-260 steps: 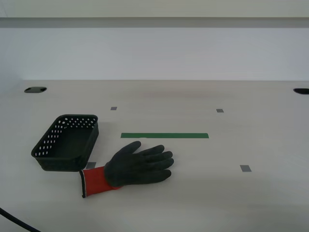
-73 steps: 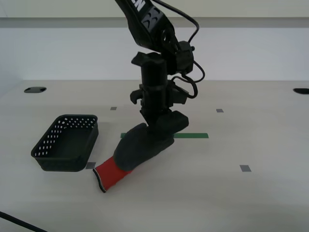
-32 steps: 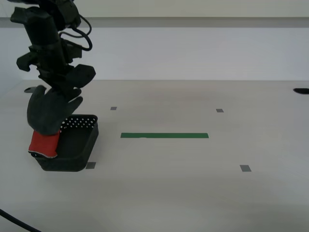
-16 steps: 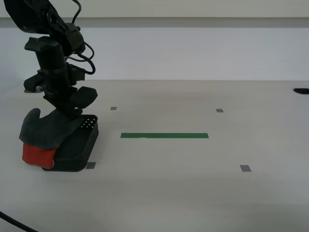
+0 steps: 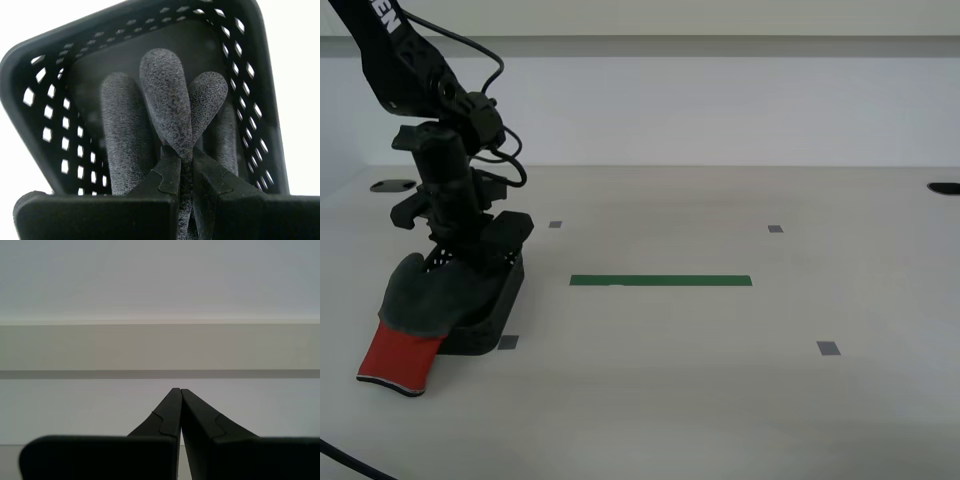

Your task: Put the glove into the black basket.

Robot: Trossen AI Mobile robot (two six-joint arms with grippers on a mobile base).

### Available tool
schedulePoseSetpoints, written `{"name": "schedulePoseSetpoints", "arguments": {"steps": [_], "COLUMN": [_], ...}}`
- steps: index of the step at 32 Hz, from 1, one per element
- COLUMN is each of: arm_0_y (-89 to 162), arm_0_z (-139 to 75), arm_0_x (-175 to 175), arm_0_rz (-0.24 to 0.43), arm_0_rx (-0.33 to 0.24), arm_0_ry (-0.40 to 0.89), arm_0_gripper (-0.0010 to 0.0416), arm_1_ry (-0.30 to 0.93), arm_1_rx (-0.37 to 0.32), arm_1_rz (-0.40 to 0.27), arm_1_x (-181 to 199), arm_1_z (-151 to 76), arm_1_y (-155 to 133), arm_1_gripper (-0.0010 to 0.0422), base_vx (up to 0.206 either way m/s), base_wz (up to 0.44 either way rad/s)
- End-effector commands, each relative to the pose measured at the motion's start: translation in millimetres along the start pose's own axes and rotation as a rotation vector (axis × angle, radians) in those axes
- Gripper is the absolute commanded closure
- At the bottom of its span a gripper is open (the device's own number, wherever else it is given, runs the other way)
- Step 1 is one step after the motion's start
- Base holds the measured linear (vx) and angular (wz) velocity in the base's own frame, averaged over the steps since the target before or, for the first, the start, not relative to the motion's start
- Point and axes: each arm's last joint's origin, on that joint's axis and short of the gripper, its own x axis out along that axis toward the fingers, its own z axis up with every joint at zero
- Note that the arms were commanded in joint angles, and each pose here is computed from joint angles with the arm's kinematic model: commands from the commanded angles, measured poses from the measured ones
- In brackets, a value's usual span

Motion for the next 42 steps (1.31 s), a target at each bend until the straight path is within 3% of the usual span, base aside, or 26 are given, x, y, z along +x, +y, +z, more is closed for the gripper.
{"name": "schedulePoseSetpoints", "arguments": {"steps": [1,7,9,13,16,21,25,30,36,42], "arm_0_y": [0.1,0.1,0.1,0.1,0.0,0.1,0.1,0.1,0.0,0.0], "arm_0_z": [0.5,0.5,0.5,0.5,0.5,0.5,0.5,0.0,0.2,0.1], "arm_0_x": [0.1,0.1,0.1,0.1,0.1,0.1,0.1,0.1,0.1,0.1], "arm_0_rz": [0.0,0.0,0.0,0.0,0.0,0.0,0.0,0.0,0.0,0.0], "arm_0_rx": [0.0,0.0,0.0,0.0,0.0,0.0,0.0,0.0,0.0,0.0], "arm_0_ry": [-0.003,-0.003,-0.002,-0.003,-0.003,-0.002,-0.003,0.002,0.001,0.001], "arm_0_gripper": [0.0405,0.0405,0.0405,0.0405,0.0405,0.0405,0.0405,0.0405,0.0405,0.0405], "arm_1_ry": [0.014,-0.039,-0.042,-0.012,-0.021,0.013,-0.006,-0.099,-0.163,-0.168], "arm_1_rx": [-0.001,0.005,0.005,0.0,0.003,0.005,-0.004,-0.051,-0.055,-0.055], "arm_1_rz": [-0.002,0.01,0.012,0.117,0.121,0.117,0.118,0.109,0.115,0.115], "arm_1_x": [7.9,-2.9,-4.4,-7.4,-9.0,-27.6,-67.0,-111.5,-135.8,-135.7], "arm_1_z": [2.1,20.4,22.8,24.2,27.2,32.6,35.9,34.3,32.6,33.0], "arm_1_y": [0.2,2.5,2.8,6.3,6.5,7.2,7.9,7.3,7.5,7.5], "arm_1_gripper": [0.0412,0.0399,0.0363,0.0267,0.0203,0.0164,0.0184,0.0249,0.0335,0.0362], "base_vx": [0.0,0.0,0.0,0.0,0.0,0.0,0.0,0.0,0.0,0.0], "base_wz": [0.0,0.0,0.0,0.0,0.0,0.0,0.0,0.0,0.0,0.0]}}
